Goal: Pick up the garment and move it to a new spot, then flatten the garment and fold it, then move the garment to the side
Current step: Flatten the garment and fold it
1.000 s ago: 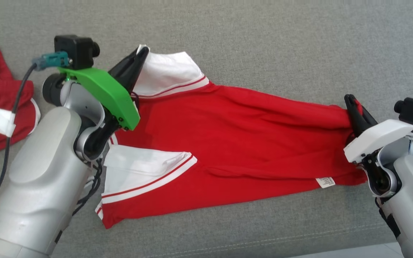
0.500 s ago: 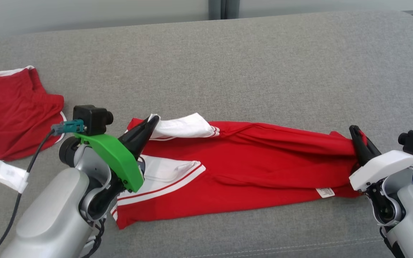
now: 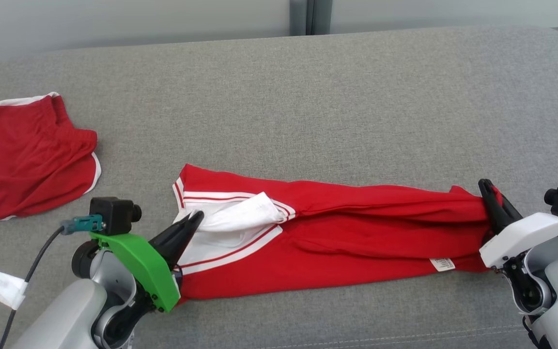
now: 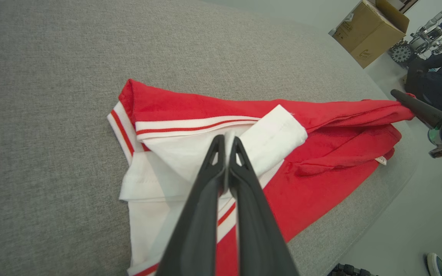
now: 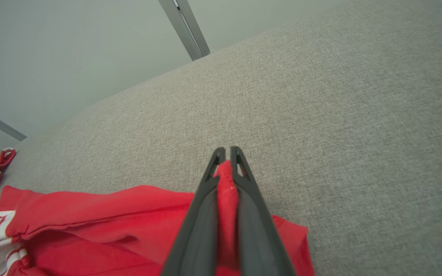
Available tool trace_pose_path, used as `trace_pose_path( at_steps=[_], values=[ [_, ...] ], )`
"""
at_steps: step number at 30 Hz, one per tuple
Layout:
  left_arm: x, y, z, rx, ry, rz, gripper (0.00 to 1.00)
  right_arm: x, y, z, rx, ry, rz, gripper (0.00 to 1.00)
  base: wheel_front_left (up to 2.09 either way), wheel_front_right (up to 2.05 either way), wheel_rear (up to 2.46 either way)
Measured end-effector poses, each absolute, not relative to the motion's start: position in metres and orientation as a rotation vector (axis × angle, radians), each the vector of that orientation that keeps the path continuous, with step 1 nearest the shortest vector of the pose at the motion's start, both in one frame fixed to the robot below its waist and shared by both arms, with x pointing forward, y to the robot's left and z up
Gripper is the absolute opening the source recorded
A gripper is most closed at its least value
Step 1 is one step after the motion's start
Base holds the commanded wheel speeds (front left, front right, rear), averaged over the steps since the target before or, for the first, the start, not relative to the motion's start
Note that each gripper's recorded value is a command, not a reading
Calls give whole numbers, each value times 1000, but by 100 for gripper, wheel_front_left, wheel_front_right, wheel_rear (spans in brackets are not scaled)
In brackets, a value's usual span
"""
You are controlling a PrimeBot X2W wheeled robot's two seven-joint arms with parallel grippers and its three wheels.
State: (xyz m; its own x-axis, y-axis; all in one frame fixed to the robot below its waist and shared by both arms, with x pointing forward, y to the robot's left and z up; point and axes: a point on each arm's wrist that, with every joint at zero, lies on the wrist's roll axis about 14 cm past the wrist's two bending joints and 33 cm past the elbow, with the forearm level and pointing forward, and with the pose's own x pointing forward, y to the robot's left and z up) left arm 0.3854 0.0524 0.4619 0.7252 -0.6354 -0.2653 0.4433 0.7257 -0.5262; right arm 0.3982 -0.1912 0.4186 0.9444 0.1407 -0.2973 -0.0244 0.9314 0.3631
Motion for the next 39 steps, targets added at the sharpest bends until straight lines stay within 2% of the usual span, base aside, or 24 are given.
trace_pose_path(
  at_steps=[7,17,23,29,39],
  values=[
    [378,52,456,-460,477,-628,0,405,-199,422,342,313,80,0,0,0,0],
    [374,46,455,-476,497,-659,0,448,-196,453,326,205,105,0,0,0,0],
    [373,53,449,-472,517,-649,0,465,-187,455,289,196,136,0,0,0,0],
    [370,58,446,-475,525,-631,0,457,-187,431,279,250,129,0,0,0,0],
    [358,55,439,-483,554,-633,0,412,-199,392,279,357,84,0,0,0,0]
  ],
)
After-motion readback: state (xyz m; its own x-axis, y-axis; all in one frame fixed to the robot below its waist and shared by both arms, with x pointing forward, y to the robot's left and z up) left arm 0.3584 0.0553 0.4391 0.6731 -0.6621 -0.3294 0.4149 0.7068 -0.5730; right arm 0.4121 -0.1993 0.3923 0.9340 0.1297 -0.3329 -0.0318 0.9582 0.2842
